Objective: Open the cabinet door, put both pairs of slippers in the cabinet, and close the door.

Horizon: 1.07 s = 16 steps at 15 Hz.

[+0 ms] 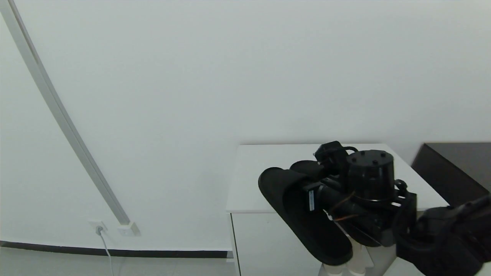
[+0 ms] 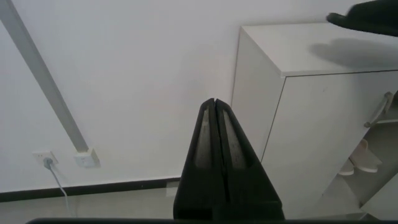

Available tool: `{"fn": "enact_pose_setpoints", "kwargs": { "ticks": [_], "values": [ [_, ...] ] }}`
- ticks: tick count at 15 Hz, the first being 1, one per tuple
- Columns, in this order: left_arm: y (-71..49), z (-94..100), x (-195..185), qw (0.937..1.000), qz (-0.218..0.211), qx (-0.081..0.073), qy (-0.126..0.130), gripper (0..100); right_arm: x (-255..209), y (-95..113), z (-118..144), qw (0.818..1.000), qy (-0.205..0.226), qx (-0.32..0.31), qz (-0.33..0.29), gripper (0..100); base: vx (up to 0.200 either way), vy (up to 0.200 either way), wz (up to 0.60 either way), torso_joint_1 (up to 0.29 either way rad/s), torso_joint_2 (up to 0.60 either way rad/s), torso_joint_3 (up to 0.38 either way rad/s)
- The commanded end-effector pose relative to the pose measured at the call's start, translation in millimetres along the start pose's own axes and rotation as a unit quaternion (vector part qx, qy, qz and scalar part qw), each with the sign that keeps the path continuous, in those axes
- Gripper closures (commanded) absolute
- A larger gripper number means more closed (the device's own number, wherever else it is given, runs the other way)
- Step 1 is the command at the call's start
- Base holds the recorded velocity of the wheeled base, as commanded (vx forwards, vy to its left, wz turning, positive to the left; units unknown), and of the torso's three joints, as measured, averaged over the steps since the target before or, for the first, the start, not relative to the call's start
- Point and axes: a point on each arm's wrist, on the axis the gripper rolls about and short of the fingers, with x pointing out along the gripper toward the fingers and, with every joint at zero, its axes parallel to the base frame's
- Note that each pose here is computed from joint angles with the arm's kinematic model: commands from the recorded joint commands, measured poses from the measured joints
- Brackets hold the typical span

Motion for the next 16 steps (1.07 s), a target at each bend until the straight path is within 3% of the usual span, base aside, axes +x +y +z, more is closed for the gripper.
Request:
{"fn": "enact_pose_setpoints", "kwargs": {
  "ticks": [1, 7, 14, 16],
  "values": [
    [0.0, 0.0, 0.0, 1.0, 0.002, -0.005, 0.0, 100, -41.1, 4.2, 11.2, 0.999, -0.024, 0.003, 0.034, 100, 0.0, 0.0, 0.0, 0.0, 0.0, 0.0],
    [0.0, 0.0, 0.0, 1.0, 0.001, -0.005, 0.0, 100, -42.6, 7.0, 4.6, 0.999, -0.013, 0.0, 0.041, 100, 0.0, 0.0, 0.0, 0.0, 0.0, 0.0],
    [0.0, 0.0, 0.0, 1.0, 0.001, -0.007, 0.0, 100, -45.0, 11.4, -0.5, 0.999, -0.005, -0.007, 0.048, 100, -0.2, 0.0, 0.0, -0.001, 0.01, 0.003],
    [0.0, 0.0, 0.0, 1.0, 0.002, -0.008, 0.0, 100, -44.7, 12.3, -1.7, 0.999, -0.003, -0.008, 0.048, 100, 0.0, 0.0, 0.0, 0.0, 0.0, 0.0]
  ]
}}
